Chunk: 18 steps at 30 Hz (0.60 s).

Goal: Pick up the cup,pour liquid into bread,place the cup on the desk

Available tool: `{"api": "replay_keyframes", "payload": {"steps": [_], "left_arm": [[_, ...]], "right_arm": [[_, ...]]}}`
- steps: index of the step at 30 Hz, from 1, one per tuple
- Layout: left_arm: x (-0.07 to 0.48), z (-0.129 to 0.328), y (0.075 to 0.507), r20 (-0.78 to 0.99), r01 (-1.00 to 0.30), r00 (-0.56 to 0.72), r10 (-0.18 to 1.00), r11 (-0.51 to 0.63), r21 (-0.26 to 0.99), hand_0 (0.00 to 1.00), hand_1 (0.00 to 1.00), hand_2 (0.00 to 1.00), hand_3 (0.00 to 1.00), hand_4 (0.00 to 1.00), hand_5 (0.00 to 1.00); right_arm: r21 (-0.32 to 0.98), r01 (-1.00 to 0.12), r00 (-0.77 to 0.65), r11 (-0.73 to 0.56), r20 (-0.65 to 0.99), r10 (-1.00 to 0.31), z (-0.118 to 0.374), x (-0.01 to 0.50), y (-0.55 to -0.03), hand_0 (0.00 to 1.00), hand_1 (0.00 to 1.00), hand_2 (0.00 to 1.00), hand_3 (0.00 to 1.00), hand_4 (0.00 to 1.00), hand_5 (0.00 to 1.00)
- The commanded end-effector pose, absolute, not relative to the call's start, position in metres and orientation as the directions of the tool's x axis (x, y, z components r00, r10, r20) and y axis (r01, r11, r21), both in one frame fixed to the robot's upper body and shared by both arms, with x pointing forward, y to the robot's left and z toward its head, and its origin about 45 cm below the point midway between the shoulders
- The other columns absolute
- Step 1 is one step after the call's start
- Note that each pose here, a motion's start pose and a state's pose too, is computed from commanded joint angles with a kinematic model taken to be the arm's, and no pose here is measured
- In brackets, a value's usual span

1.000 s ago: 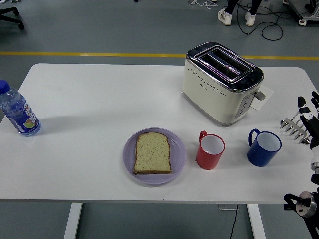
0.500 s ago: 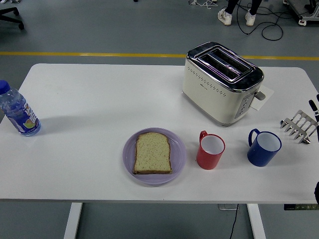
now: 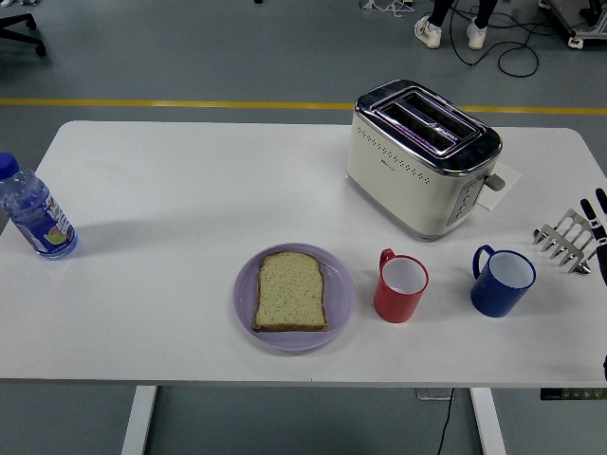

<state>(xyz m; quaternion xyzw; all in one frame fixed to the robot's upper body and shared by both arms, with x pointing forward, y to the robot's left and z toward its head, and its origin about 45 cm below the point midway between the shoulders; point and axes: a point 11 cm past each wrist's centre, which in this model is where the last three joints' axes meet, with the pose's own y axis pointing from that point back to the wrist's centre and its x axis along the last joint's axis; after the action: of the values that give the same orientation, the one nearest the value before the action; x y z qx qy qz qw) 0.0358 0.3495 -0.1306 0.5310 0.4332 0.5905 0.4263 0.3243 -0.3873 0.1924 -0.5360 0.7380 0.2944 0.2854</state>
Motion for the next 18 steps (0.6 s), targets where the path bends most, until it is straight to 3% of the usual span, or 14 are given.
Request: {"api": "replay_keyframes", "payload": {"steps": [18], "left_arm": [[0.038, -0.13, 0.35, 0.258, -0.046, -0.073, 0.963, -0.262, 0.964, 0.634, 0.64, 0.651, 0.503, 0.24, 0.862]], "right_arm": [[0.155, -0.956, -0.27, 0.247, -0.794, -0.545, 0.178, 0.326, -0.376, 0.647, 0.573, 0.639, 0.608, 0.645, 0.16]]}}
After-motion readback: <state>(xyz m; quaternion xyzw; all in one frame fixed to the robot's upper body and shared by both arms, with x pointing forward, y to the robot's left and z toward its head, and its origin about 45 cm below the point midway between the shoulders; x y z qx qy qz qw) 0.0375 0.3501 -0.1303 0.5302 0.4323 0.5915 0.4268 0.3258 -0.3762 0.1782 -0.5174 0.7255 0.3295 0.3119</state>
